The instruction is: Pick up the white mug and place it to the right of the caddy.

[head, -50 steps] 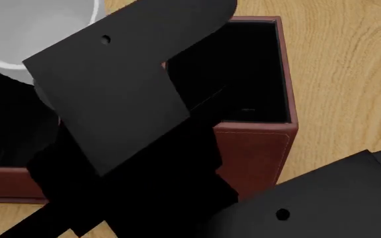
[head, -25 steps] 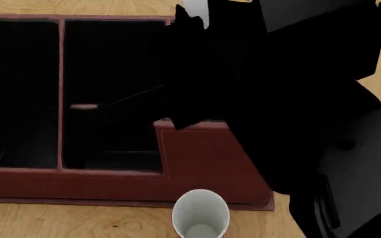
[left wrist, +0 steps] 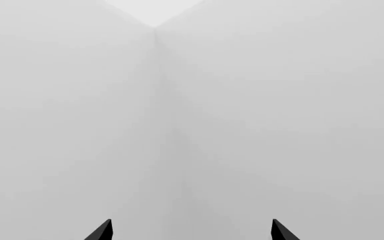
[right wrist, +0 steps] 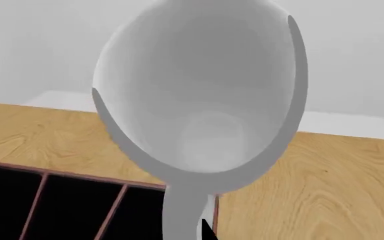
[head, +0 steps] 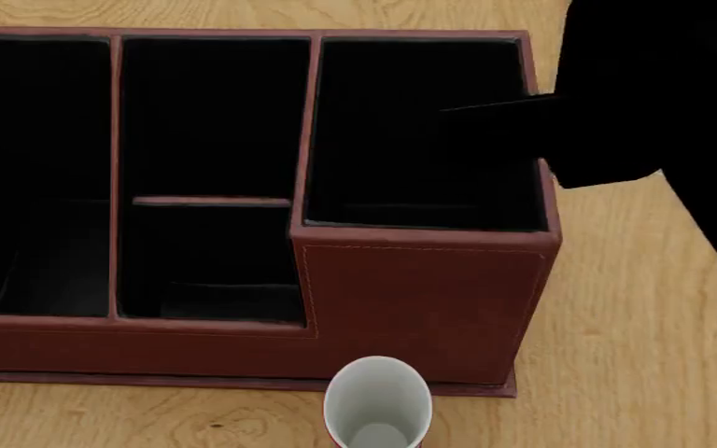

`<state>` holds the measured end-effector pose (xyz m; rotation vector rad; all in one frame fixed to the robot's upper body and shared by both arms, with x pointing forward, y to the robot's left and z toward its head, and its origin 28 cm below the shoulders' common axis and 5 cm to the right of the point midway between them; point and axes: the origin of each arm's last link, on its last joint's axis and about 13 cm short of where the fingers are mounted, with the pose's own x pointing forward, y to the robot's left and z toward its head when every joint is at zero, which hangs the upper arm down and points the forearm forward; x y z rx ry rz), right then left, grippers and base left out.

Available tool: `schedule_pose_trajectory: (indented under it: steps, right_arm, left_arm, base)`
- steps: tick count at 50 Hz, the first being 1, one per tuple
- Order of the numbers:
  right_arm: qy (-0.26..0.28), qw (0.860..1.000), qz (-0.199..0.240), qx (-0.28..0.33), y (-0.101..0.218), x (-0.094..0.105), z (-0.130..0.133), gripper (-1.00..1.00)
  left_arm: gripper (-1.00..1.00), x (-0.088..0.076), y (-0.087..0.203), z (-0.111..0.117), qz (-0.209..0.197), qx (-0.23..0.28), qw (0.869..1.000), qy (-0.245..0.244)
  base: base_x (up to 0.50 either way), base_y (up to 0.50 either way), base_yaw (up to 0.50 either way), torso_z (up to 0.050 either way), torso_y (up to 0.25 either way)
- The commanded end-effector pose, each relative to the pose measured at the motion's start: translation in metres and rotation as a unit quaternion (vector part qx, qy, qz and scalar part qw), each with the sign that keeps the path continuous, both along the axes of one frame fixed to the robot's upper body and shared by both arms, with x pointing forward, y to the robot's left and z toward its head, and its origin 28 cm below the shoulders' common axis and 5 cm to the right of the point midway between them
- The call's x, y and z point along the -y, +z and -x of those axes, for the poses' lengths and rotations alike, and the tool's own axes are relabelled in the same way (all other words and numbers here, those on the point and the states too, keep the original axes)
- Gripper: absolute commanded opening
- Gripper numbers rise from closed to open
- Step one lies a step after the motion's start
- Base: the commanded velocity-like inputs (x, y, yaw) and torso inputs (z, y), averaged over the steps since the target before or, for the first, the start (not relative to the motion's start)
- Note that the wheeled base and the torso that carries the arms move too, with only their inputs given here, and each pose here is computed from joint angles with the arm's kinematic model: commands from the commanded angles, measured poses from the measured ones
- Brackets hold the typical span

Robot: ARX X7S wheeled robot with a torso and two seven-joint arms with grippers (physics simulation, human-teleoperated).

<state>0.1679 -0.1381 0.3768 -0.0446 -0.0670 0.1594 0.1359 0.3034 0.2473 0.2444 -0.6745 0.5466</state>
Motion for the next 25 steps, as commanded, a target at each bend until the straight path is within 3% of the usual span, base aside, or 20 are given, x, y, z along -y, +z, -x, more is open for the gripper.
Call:
schedule_pose_trajectory:
  steps: [1,25]
  right_arm:
    - [-0.052,0.999,-0.009,0.008,-0.003,0.019,0.004,-1.00]
    - [-0.113,0.993,-0.035,-0.021,-0.026,0.039,-0.001,-1.00]
  left_arm:
    - [1.00,0.002,-0.002,-0.002,0.000,-0.002,1.000,-0.005]
    - [1.00,0.002,-0.005,-0.008,0.003,-0.007,1.000,-0.010]
  base:
    - [0.00,0.00,0.00,0.000,0.000]
    - [0.00,0.00,0.00,0.000,0.000]
